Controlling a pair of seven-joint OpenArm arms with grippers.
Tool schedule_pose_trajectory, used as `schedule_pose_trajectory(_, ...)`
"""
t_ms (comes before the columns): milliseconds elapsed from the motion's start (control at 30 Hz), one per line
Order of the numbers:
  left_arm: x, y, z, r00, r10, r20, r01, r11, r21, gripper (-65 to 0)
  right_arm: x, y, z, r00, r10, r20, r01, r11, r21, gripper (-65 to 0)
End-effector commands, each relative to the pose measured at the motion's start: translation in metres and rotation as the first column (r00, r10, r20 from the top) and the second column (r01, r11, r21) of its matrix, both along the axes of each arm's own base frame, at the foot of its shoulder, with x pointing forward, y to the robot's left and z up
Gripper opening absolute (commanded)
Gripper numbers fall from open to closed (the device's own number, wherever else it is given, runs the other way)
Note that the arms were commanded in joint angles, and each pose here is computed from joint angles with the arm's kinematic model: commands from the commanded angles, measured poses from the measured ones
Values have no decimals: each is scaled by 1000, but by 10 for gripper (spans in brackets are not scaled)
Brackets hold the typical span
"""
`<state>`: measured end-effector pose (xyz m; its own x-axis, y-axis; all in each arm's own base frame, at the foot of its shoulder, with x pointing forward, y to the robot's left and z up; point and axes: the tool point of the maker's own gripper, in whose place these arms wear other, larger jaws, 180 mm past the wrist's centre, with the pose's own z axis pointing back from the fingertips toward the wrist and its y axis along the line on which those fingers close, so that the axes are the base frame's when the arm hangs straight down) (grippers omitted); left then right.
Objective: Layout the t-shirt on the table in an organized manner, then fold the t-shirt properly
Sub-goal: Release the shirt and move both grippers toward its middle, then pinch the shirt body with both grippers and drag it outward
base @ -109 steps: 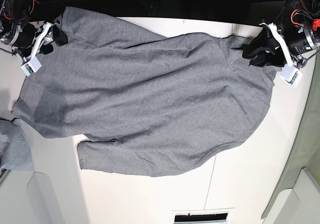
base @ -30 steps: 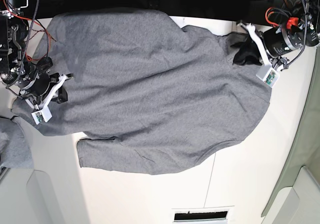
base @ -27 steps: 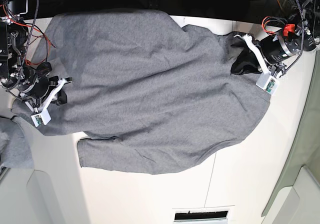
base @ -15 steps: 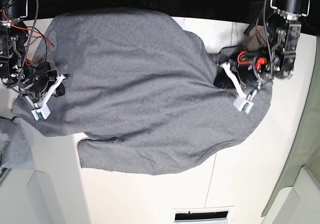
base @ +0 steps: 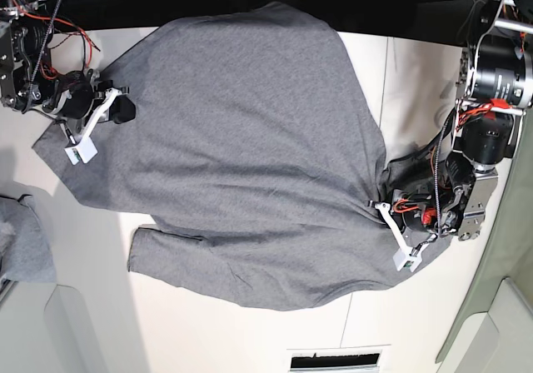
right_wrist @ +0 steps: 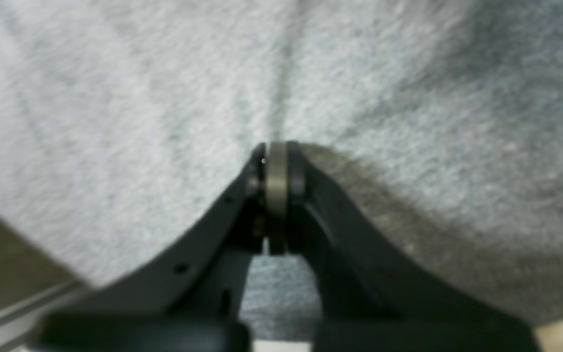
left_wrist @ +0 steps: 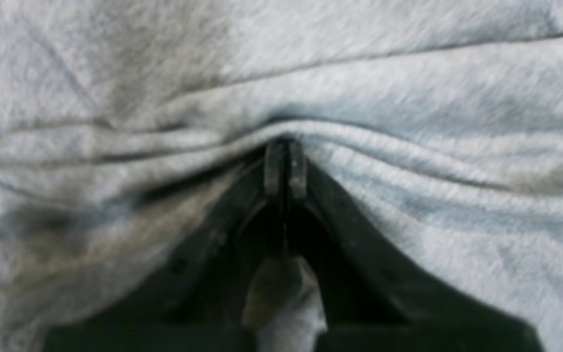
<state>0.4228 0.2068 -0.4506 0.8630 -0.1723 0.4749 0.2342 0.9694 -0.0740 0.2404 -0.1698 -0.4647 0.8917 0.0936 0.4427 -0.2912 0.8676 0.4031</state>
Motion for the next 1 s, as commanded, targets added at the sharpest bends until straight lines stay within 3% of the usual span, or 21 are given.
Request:
schedule_pose_trajectory(0,20,-6,19,999,-15,45,15,1000,4,-637,-3,0,3,1000,14,6,-14,1000,2,-650)
schedule_pose_trajectory(267,36,-70,33,989,-146,24,146,989,4,-637,-23,50,4,999,48,0,-48,990,134,-650)
schedule_pose_trajectory(500,51,-110,79,964,-230,134,248,958,-142,-637,29,63,56,973,58,223,-88,988,127,-650)
schedule_pose_trajectory(700,31,-129,112,922,-332,200,376,890,-258,-637,95,63,89,923,26,385,-50,997,53,-650)
schedule_pose_trajectory(900,-20,-173,88,888,-420,189,460,785,-415,-637,167,75,101,892,-29,451,14,999,36,-650)
schedule_pose_trajectory(967,-39,-187,74,885,-437,160,459,765,-452,-637,185,79,98,891,-35,452,26,999,27,-650)
